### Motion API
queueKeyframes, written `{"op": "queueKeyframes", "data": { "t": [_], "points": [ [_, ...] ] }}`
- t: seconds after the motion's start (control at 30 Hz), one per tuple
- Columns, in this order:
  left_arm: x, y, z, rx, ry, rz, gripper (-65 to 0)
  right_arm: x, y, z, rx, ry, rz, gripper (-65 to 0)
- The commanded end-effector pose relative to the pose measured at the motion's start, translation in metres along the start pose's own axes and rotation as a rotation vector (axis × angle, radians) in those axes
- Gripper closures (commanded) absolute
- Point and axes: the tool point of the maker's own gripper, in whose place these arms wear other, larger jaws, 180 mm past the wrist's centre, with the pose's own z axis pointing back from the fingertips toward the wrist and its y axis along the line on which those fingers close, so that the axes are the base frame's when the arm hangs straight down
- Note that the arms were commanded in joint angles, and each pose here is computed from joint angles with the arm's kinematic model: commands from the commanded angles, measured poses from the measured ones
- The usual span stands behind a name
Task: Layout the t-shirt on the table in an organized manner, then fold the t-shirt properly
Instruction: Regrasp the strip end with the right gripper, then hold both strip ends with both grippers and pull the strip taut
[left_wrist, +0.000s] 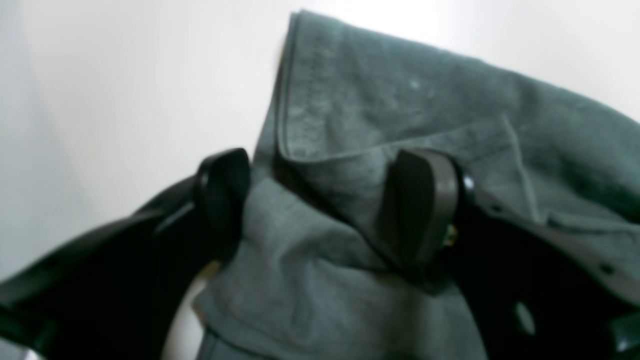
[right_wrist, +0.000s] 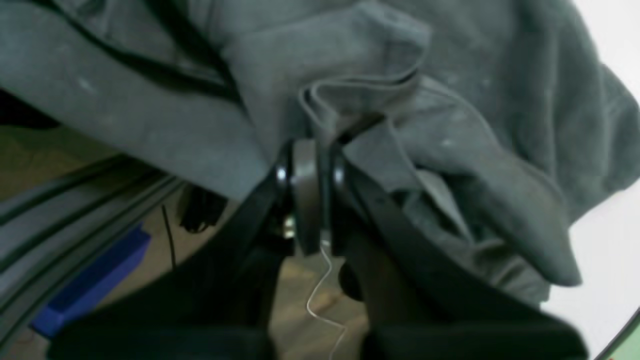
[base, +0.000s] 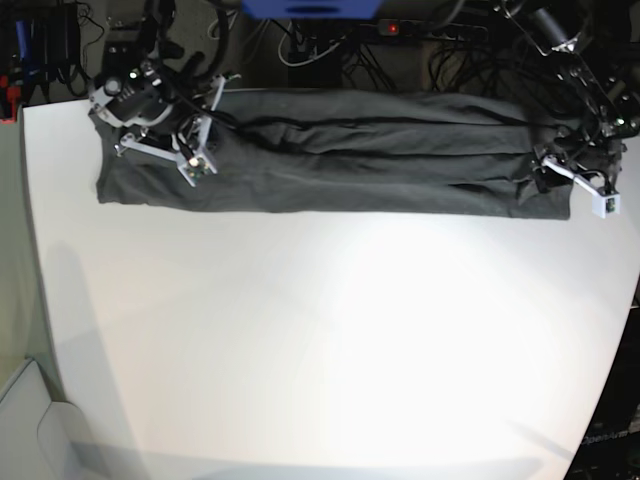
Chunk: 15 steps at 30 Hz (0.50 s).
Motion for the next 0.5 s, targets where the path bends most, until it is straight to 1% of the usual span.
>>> {"op": "queueKeyframes", "data": {
  "t": [0.0, 0.07, 0.13, 0.23, 0.3, 0.37, 0.47],
  "points": [
    [-0.004, 0.002, 0.001, 0.006, 0.033, -0.014, -44.7, 0.007, -0.001, 0.003, -0.004, -0.034, 0.002, -3.8],
    [-0.005, -0.002, 0.001, -0.017, 0.035, -0.039, -47.8, 0.003, 0.0, 0.003, -0.001, -0.024, 0.0, -10.4],
    [-0.006, -0.005, 0.002, -0.042, 0.041, -0.078, -53.3, -0.001, 0.001, 0.004, 0.0, -0.017, -0.001, -17.9],
    [-0.006, -0.006, 0.002, -0.045, 0.041, -0.085, -60.8, -0.007, -0.004, 0.005, -0.011, -0.001, 0.012, -26.6],
    [-0.006, -0.005, 0.002, -0.043, 0.04, -0.083, -63.9, -0.009, -0.007, 0.006, -0.019, 0.004, 0.009, -31.3],
    [-0.006, -0.005, 0.003, -0.042, 0.04, -0.082, -65.0, -0.021, -0.022, 0.009, -0.057, 0.027, -0.019, -34.3],
    [-0.006, -0.004, 0.003, -0.041, 0.039, -0.081, -65.0, -0.033, -0.04, 0.014, -0.103, 0.046, -0.065, -34.8]
  ]
}}
